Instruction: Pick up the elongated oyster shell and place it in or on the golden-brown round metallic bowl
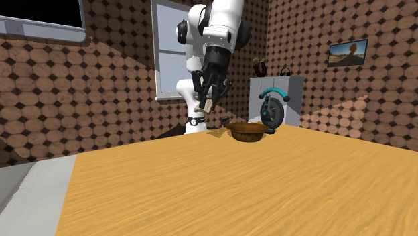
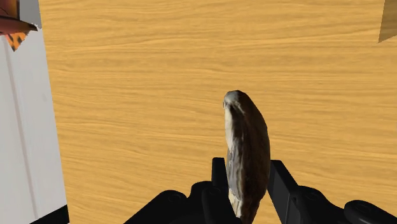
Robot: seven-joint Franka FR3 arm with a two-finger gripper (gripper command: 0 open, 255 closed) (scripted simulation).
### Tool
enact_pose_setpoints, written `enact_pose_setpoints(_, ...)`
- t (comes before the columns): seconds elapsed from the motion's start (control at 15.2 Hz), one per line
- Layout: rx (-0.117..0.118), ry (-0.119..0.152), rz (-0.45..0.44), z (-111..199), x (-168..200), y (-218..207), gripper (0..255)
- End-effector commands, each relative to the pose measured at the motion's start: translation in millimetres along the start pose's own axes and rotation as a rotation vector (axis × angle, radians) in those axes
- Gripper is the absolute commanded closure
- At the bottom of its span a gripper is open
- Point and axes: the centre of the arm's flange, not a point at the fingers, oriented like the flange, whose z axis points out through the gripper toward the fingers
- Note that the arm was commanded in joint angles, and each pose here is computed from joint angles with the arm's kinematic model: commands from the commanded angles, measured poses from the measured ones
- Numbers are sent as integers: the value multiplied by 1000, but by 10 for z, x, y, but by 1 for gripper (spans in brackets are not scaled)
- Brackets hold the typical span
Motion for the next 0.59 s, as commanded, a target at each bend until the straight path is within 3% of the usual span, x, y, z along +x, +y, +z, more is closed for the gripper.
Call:
enact_pose_setpoints(0.0, 0, 0, 1, -43, -33, -256, 255)
enact_pose_setpoints(0.53, 0, 0, 1, -345, -224, -1250, 255)
